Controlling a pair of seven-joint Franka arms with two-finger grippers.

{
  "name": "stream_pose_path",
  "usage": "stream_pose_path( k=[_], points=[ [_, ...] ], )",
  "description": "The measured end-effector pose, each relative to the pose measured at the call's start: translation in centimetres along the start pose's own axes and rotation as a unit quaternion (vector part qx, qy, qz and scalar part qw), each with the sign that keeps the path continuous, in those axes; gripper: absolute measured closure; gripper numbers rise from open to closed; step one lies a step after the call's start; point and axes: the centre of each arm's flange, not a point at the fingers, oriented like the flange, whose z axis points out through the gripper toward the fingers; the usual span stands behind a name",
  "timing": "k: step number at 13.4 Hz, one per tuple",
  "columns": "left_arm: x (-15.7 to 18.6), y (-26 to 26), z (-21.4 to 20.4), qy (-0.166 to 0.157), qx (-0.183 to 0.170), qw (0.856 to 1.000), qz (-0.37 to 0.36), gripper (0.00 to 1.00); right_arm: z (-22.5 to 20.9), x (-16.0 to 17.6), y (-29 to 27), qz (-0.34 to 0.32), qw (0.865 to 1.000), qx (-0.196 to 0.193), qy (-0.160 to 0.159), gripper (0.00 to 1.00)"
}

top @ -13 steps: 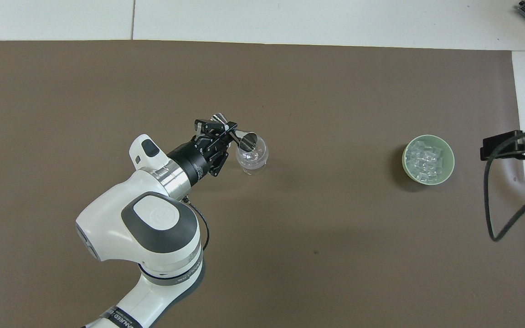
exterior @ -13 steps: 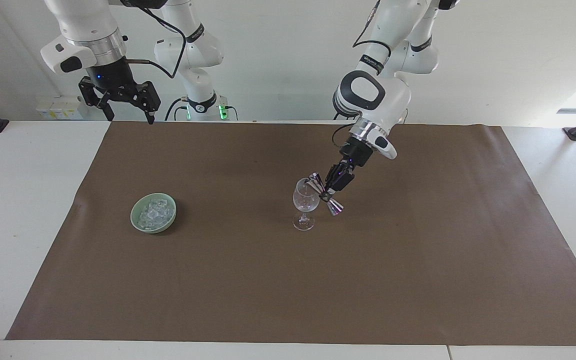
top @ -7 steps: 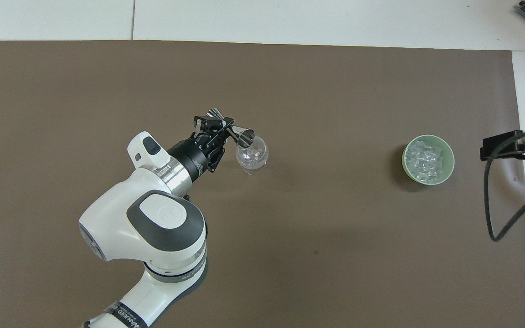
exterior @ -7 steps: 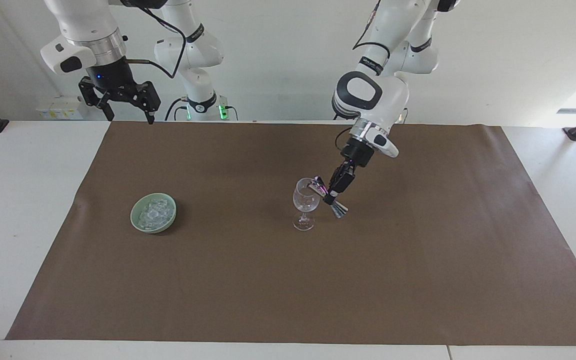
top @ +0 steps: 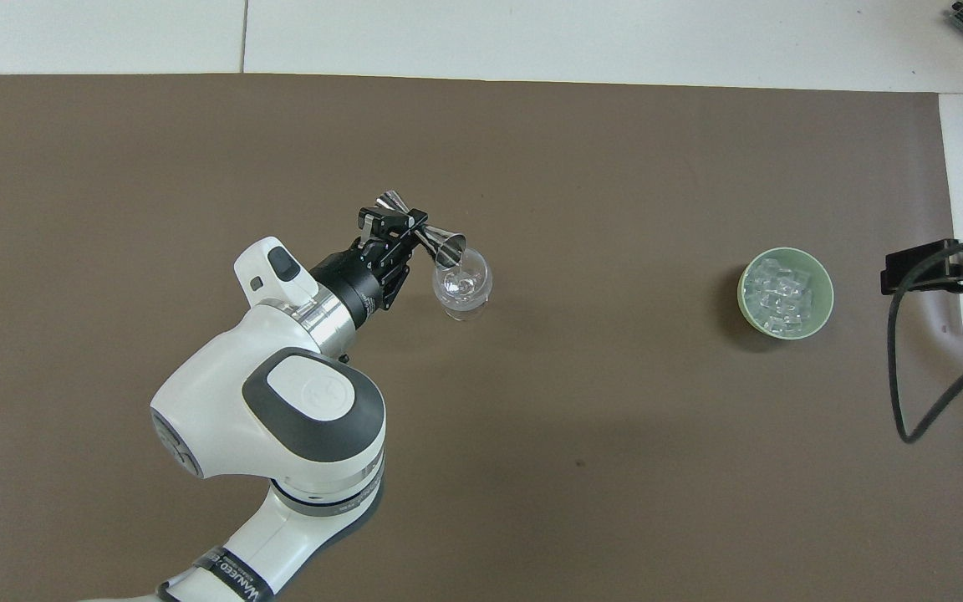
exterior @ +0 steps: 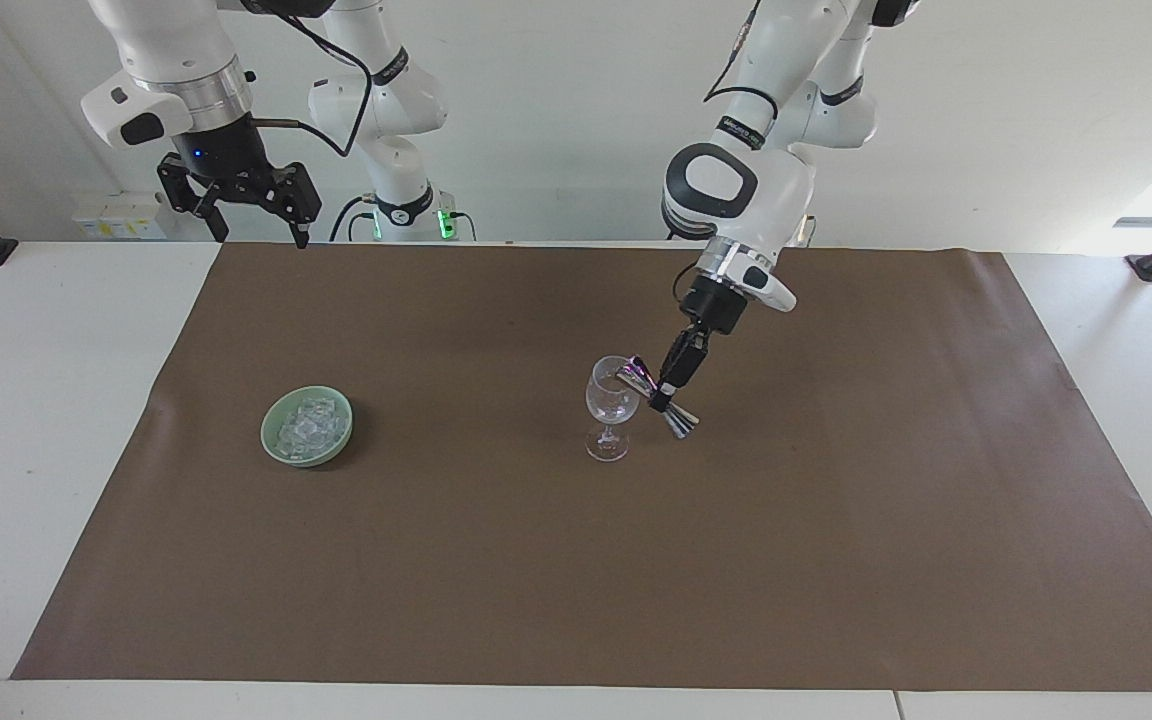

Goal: Pour wine and add ice with both arms
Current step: 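Tilt the jigger over the clear glass with the left gripper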

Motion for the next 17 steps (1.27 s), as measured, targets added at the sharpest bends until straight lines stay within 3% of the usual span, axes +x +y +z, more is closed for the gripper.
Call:
stream_pose_path(
  k=[17],
  points=[
    [-0.7, 0.5, 0.3, 0.025, -0.003, 0.995, 0.093, 0.78, 0.0, 0.0, 0.0, 0.000, 1.000, 0.000, 0.000, 0.00]
  ],
)
